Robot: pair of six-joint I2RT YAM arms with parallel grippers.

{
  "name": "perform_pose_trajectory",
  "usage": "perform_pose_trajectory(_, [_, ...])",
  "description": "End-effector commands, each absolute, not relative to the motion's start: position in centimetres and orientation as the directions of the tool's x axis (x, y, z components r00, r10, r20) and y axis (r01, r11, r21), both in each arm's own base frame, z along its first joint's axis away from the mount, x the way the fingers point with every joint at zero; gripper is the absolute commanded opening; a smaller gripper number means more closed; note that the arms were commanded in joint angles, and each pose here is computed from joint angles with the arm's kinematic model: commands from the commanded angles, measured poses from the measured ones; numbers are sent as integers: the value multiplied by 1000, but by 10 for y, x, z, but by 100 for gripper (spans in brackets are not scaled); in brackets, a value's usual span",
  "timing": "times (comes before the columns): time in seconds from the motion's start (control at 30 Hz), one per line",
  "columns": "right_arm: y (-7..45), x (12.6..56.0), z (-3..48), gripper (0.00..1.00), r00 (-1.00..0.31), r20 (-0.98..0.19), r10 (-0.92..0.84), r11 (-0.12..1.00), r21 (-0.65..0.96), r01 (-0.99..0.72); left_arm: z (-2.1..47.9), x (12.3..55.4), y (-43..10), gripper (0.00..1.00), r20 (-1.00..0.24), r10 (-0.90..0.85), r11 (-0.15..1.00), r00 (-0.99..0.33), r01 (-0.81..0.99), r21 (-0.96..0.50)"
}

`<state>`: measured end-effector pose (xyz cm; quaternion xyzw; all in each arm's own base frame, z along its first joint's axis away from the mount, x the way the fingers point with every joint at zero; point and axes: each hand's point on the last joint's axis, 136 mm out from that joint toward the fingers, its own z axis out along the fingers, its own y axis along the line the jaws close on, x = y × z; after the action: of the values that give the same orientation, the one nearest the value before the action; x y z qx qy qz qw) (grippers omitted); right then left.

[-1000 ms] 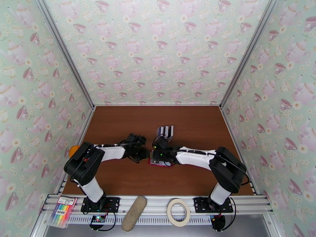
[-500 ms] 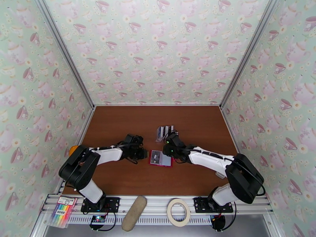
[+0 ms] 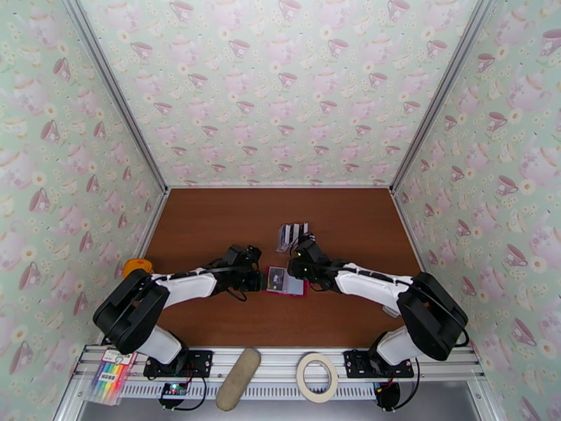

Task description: Put the credit cards into the card holder

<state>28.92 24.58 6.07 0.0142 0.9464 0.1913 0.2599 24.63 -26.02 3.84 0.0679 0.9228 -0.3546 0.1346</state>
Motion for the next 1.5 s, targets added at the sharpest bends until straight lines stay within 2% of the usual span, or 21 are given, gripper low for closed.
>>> perform_pose_trajectory(0.0, [249, 292, 58, 43, -866, -488, 110, 923, 373, -93, 39, 249, -263, 25, -325, 37, 739, -945, 245, -628])
perform_pose_trajectory(1.0, [250, 294, 30, 42, -895, -436, 91, 935, 347, -74, 2, 234, -250, 27, -248, 37, 785, -968, 182, -593])
perform_pose_trajectory(1.47, [261, 277, 21, 42, -918, -384, 101, 905, 419, -76, 3, 231, -257, 31, -249, 34, 753, -968, 189, -630])
